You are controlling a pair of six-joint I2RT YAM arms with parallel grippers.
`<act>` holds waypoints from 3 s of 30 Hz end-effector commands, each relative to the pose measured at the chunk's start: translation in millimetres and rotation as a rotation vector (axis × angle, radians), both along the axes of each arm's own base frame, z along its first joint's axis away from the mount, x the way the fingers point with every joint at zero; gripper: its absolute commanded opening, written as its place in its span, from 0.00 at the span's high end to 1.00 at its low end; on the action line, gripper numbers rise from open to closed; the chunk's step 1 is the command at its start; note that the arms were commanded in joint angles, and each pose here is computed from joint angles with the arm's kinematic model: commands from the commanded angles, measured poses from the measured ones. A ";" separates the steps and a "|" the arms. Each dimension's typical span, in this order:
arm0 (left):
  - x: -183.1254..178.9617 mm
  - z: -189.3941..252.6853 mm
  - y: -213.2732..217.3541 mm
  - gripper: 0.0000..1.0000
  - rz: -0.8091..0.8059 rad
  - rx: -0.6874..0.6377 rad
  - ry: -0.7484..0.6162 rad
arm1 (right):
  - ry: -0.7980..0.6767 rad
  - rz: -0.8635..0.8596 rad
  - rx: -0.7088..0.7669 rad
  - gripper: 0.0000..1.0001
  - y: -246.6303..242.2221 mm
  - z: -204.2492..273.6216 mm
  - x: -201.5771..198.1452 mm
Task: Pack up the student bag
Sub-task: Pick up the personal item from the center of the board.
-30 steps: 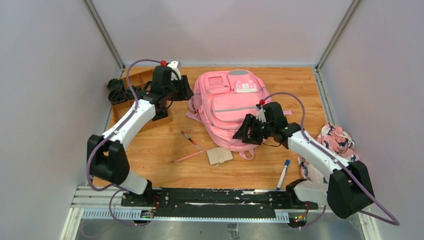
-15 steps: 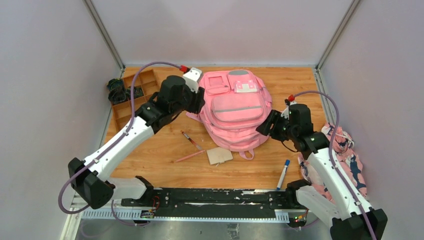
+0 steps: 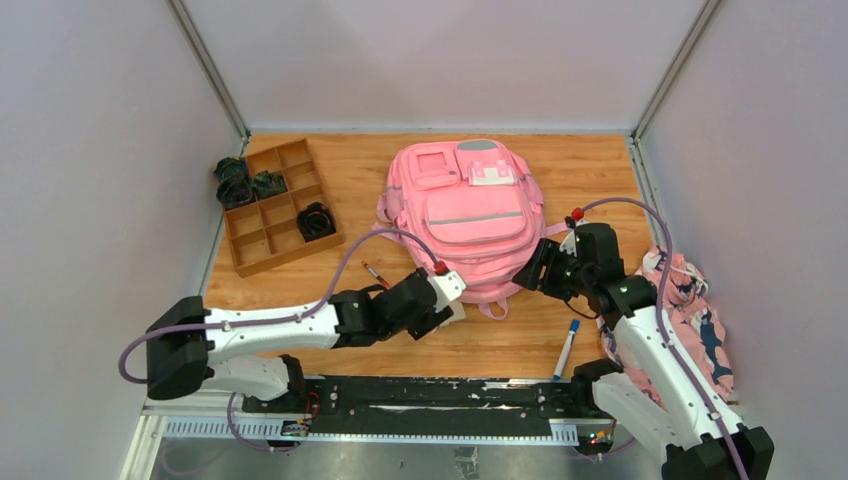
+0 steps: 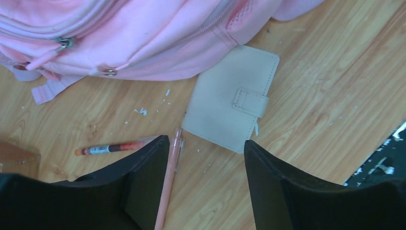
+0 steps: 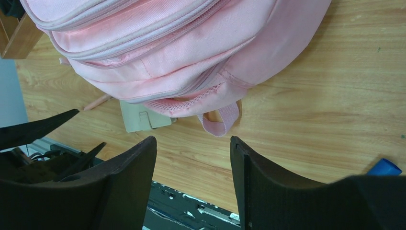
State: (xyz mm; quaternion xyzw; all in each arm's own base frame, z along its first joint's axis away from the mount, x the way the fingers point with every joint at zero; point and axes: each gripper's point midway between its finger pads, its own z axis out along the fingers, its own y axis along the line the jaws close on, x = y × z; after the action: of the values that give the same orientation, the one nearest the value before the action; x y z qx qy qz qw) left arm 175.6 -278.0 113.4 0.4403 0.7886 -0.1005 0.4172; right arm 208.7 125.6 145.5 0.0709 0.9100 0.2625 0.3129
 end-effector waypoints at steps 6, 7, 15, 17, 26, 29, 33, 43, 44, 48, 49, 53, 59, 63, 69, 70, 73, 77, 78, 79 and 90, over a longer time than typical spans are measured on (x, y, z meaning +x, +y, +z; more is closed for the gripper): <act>17.1 -31.9 -18.2 0.35 0.037 0.166 -0.179 | 0.007 -0.018 0.017 0.38 -1.0 -1.2 -2.7; 16.3 -37.8 -20.2 0.35 0.031 0.179 -0.174 | 0.007 -0.020 0.015 0.37 -1.3 -1.2 -2.3; 5.1 -65.4 -35.1 0.35 -0.013 0.194 -0.142 | 0.004 -0.032 0.019 0.37 -1.8 1.0 -1.5; 3.7 -68.7 -35.3 0.35 -0.010 0.212 -0.131 | 0.005 -0.032 0.019 0.37 -1.7 1.5 -1.1; -11.8 -46.2 -36.9 0.35 0.011 0.110 -0.031 | 0.016 -0.040 0.025 0.37 -2.3 -1.5 -5.1; -17.3 -32.8 -35.8 0.34 0.015 0.066 0.012 | 0.072 -0.029 0.077 0.37 4.6 -10.2 -18.4; -2.3 -8.5 -16.0 0.33 0.121 -0.111 0.100 | 0.127 -0.040 0.238 0.36 28.1 -31.2 -36.7; 35.7 -28.2 24.0 0.31 0.410 -0.410 0.299 | 0.138 -0.234 0.607 0.29 69.4 -66.1 -42.1; 40.8 -25.8 17.9 0.31 0.398 -0.480 0.313 | 0.137 -0.247 0.604 0.28 70.9 -67.4 -42.2; 45.0 -36.9 12.8 0.31 0.391 -0.552 0.390 | 0.185 -0.246 0.558 0.27 82.2 -75.1 -47.4; 44.8 -39.1 11.1 0.31 0.383 -0.545 0.397 | 0.203 -0.243 0.554 0.27 85.7 -78.2 -49.0; 45.2 -40.2 1.7 0.31 0.337 -0.533 0.411 | 0.257 -0.242 0.561 0.27 99.7 -87.9 -52.7; 41.0 -47.3 -7.6 0.31 0.237 -0.479 0.423 | 0.252 -0.249 0.549 0.27 110.3 -85.7 -46.9; 35.7 -56.8 -13.6 0.32 0.189 -0.448 0.459 | 0.279 -0.275 0.568 0.28 114.0 -87.8 -45.8; 23.5 -64.2 -27.8 0.35 0.110 -0.437 0.551 | 0.334 -0.294 0.581 0.29 115.4 -100.7 -50.7; 21.3 -61.6 -30.3 0.35 0.098 -0.447 0.564 | 0.336 -0.291 0.577 0.29 116.6 -100.7 -50.8; 16.8 -54.1 -34.1 0.36 0.073 -0.469 0.584 | 0.344 -0.299 0.569 0.30 117.9 -103.7 -50.8; 9.9 -49.8 -36.2 0.36 0.041 -0.482 0.606 | 0.344 -0.318 0.563 0.32 116.3 -109.2 -49.0; 8.0 -50.9 -36.1 0.36 0.037 -0.480 0.615 | 0.344 -0.317 0.564 0.32 116.6 -109.6 -49.0; 6.3 -52.1 -36.0 0.36 0.033 -0.478 0.622 | 0.314 -0.339 0.557 0.33 113.6 -110.7 -43.3; -10.6 -61.2 -41.2 0.37 0.008 -0.459 0.685 | 0.233 -0.325 0.541 0.39 116.6 -114.5 -29.5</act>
State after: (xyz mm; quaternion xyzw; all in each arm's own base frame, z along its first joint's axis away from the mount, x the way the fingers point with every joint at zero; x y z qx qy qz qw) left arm 170.7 -309.1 47.8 0.2630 0.8514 -0.3946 0.2239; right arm 175.5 243.5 38.9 0.3365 0.8068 0.4457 0.1931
